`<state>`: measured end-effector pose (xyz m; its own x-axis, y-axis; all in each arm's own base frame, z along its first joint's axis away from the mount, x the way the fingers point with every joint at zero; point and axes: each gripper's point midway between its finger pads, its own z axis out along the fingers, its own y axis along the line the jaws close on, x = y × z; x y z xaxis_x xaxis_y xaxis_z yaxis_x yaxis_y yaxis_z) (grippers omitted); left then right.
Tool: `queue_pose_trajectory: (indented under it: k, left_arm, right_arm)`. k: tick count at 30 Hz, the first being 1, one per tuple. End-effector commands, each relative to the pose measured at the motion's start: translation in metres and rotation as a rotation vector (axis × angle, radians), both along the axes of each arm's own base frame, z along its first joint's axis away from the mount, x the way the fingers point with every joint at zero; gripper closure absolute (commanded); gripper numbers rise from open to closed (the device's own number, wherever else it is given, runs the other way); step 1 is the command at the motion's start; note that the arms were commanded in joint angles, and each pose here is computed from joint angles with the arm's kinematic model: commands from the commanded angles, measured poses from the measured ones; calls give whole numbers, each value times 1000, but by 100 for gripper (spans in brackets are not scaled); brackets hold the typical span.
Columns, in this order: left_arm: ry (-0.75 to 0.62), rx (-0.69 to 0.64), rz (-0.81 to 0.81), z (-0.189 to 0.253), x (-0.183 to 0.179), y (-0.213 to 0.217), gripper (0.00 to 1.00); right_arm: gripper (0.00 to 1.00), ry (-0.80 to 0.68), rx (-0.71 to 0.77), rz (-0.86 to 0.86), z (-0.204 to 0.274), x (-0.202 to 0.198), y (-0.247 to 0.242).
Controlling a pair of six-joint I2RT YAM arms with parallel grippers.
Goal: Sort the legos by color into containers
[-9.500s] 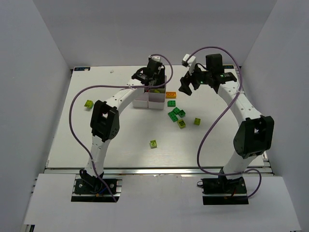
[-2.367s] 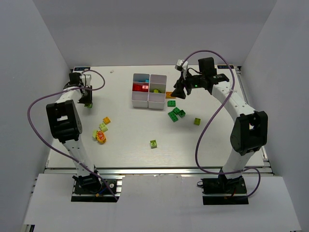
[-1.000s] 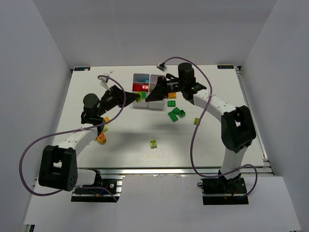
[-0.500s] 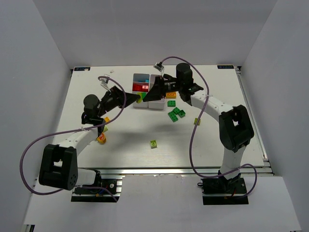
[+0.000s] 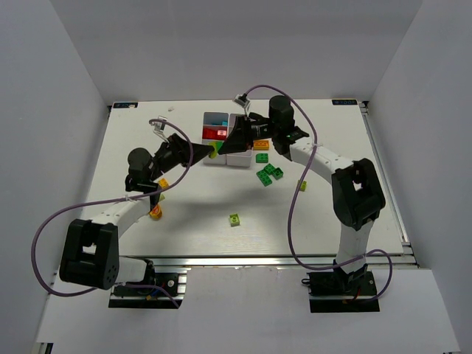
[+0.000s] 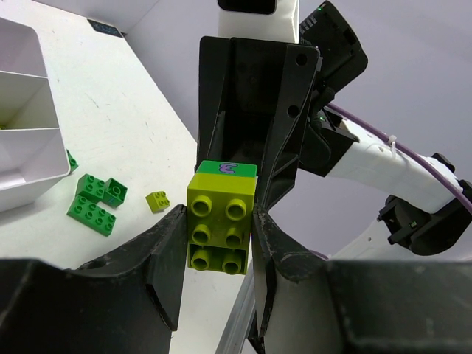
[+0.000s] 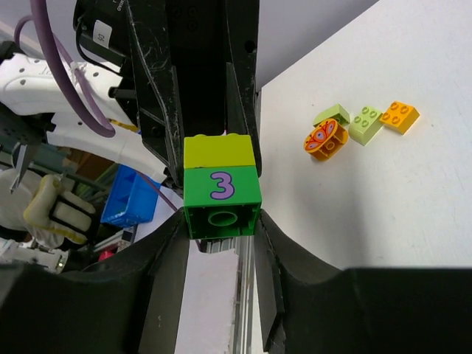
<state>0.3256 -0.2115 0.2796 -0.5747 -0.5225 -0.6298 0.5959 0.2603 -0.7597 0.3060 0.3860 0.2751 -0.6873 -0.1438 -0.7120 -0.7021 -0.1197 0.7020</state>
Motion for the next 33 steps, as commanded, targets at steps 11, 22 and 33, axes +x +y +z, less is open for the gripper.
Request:
queue_pose_trajectory:
  k: [11,22,33]
  left_arm:
    - [-18,-55,45,0,7,2,100]
    - [63,76,56,-24,25,-11,100]
    - [71,90,34,-26,26,-19,100]
  right_arm:
    - [100,-495,-224,-344,-13,115,-81]
    - [100,-884,-555,-438,-56,198,-88]
    - [92,-1028,-660,-478,-76,238,-79]
